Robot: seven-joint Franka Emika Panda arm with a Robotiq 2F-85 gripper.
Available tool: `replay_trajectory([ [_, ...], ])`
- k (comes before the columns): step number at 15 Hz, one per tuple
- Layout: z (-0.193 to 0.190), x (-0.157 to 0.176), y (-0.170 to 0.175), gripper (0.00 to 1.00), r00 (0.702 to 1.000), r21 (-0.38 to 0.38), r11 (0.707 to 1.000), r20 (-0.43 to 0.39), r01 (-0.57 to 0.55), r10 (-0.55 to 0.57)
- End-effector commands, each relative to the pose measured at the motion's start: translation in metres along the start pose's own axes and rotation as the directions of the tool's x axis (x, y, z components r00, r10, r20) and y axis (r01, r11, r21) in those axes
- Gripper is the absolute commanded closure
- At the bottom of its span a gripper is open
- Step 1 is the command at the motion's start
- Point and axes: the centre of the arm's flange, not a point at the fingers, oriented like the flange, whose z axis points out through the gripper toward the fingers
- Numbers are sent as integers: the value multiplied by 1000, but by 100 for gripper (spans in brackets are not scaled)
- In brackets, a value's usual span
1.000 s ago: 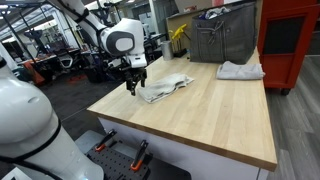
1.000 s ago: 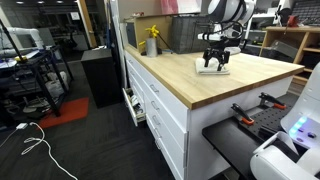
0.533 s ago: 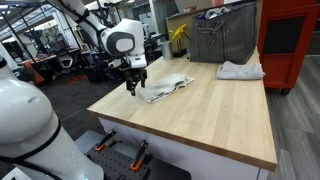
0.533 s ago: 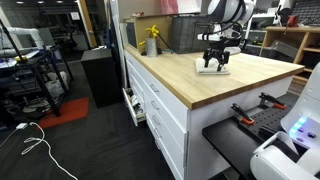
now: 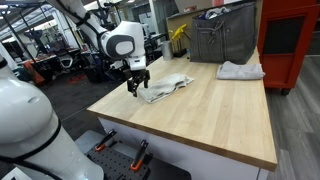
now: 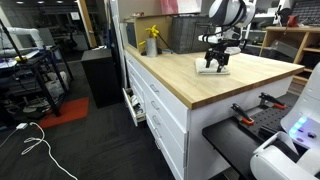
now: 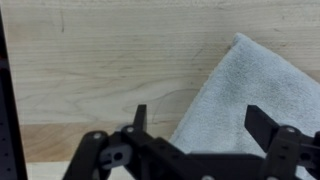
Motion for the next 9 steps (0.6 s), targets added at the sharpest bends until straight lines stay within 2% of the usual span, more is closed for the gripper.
replay_trajectory([
  [1, 11, 0, 11, 0, 998, 16, 998, -20, -54, 54],
  [7, 23, 9, 13, 2, 991, 74, 991, -62, -115, 120],
  [8, 24, 10, 14, 26, 990, 83, 989, -65, -123, 129],
  [9, 24, 11, 13, 26, 988, 93, 987, -72, -133, 140],
])
